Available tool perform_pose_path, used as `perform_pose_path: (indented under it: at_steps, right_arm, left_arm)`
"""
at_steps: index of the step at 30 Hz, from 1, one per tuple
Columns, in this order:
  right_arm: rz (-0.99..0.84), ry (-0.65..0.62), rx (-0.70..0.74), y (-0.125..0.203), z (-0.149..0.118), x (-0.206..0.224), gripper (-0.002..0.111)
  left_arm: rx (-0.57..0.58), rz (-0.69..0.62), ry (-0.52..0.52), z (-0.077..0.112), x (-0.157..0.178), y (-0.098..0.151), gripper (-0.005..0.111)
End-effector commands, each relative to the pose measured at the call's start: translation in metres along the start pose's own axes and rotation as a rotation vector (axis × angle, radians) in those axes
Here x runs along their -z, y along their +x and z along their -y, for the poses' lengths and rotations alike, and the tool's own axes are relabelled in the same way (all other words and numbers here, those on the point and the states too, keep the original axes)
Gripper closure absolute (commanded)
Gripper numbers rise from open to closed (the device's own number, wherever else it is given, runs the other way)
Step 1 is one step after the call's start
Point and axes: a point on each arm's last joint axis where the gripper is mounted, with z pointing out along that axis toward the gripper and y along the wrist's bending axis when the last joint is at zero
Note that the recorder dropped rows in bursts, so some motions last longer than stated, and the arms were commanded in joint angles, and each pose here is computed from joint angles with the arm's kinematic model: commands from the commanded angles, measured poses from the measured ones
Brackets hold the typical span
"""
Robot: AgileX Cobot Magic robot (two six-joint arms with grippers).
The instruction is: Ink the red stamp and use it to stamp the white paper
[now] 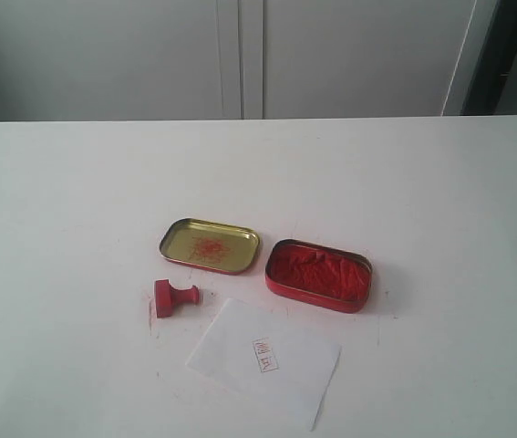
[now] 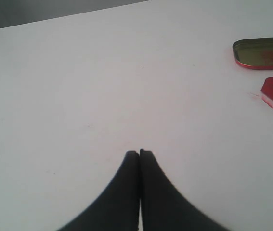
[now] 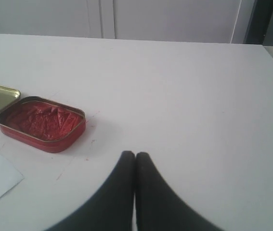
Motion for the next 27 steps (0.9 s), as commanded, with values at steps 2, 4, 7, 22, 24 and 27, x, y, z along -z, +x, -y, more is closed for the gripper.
perform_pose_path:
  at_steps: [2, 4, 7, 22, 24, 27]
  right_arm:
    - [0.009, 0.001, 0.046, 0.0010, 0.0001, -0.0003, 0.108]
    - [0.009, 0.001, 0.046, 0.0010, 0.0001, -0.0003, 0.108]
    - [0.009, 0.001, 0.046, 0.0010, 0.0001, -0.0003, 0.108]
    - [0.009, 0.001, 0.046, 0.0010, 0.0001, -0.0003, 0.108]
    - [0.009, 0.001, 0.046, 0.0010, 0.0001, -0.0003, 0.108]
    - [0.009, 0.001, 0.046, 0.0010, 0.0001, -0.0003, 0.108]
  left_arm:
    - [0.001, 0.003, -0.002, 0.0000, -0.0002, 0.0006, 0.107]
    - [0.001, 0.003, -0.002, 0.0000, -0.0002, 0.0006, 0.107]
    - [0.001, 0.003, -0.002, 0.0000, -0.0002, 0.0006, 0.107]
    - [0.001, 0.003, -0.002, 0.0000, -0.0002, 0.0006, 0.107]
    - [0.001, 0.003, -0.002, 0.0000, -0.0002, 0.0006, 0.107]
    - [0.001, 0.003, -0.002, 0.0000, -0.0002, 0.0006, 0.107]
